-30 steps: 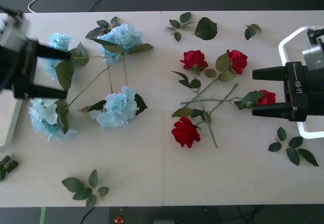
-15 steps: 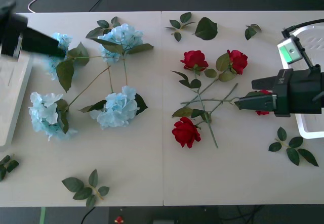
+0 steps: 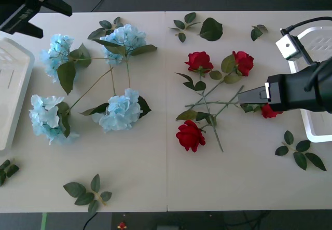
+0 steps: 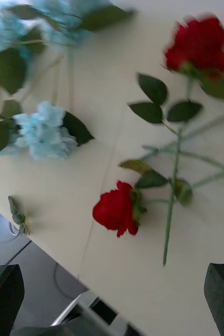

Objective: Place the red flowers into the right box and the blue flowers into the left box. If a person shows an open palm, hand one flower to the person first, then continue sorting.

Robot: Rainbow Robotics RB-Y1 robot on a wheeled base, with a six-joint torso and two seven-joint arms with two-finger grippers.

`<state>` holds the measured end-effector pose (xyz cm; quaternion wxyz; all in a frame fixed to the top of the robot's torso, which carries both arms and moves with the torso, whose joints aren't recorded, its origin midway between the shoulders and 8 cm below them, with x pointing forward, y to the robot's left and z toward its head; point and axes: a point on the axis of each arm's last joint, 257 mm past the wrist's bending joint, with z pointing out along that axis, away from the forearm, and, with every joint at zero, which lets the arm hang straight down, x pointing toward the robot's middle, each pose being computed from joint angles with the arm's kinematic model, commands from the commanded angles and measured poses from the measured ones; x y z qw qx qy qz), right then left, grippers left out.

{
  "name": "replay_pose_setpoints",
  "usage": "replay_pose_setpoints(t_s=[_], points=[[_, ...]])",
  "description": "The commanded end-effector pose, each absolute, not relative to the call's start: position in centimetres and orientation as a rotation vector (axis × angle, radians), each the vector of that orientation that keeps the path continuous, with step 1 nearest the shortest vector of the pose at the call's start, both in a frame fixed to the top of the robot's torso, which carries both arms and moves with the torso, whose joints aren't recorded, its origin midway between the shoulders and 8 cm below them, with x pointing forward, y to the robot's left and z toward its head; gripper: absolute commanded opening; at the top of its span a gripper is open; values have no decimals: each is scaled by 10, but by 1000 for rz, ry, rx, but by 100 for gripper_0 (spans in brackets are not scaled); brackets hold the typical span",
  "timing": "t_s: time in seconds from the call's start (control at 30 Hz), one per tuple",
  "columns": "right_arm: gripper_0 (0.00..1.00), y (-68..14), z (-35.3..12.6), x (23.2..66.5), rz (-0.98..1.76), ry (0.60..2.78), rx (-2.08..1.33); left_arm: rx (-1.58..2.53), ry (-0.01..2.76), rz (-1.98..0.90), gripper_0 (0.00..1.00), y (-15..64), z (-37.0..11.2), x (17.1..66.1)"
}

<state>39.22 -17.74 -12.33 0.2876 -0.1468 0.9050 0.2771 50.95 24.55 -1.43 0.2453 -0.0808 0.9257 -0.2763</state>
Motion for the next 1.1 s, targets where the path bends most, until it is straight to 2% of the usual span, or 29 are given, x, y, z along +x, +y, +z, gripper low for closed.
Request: replay_pose_setpoints(t_s=[0.03,0.37,0.4,0.53,0.73,1.1], points=[[100,-152,-113,393,739,2428,-383,-554,2509,-781,100,253,-9,531],[100,-126,-130,407,821,2581,180,-1229,2396,-773,100,277,-45,561],[100,-121,-136,415,841,2597,379,-1355,2341,-768,100,285,-54,571],[100,-125,-145,431,870,2572,705,-1586,2209,-755,100,306,-68,586],[100,-165,-166,459,772,2401,1233,-1772,2037,-760,100,315,-94,615],[100,-237,-219,486,588,2049,1837,-1751,1996,-735,100,288,-133,648]])
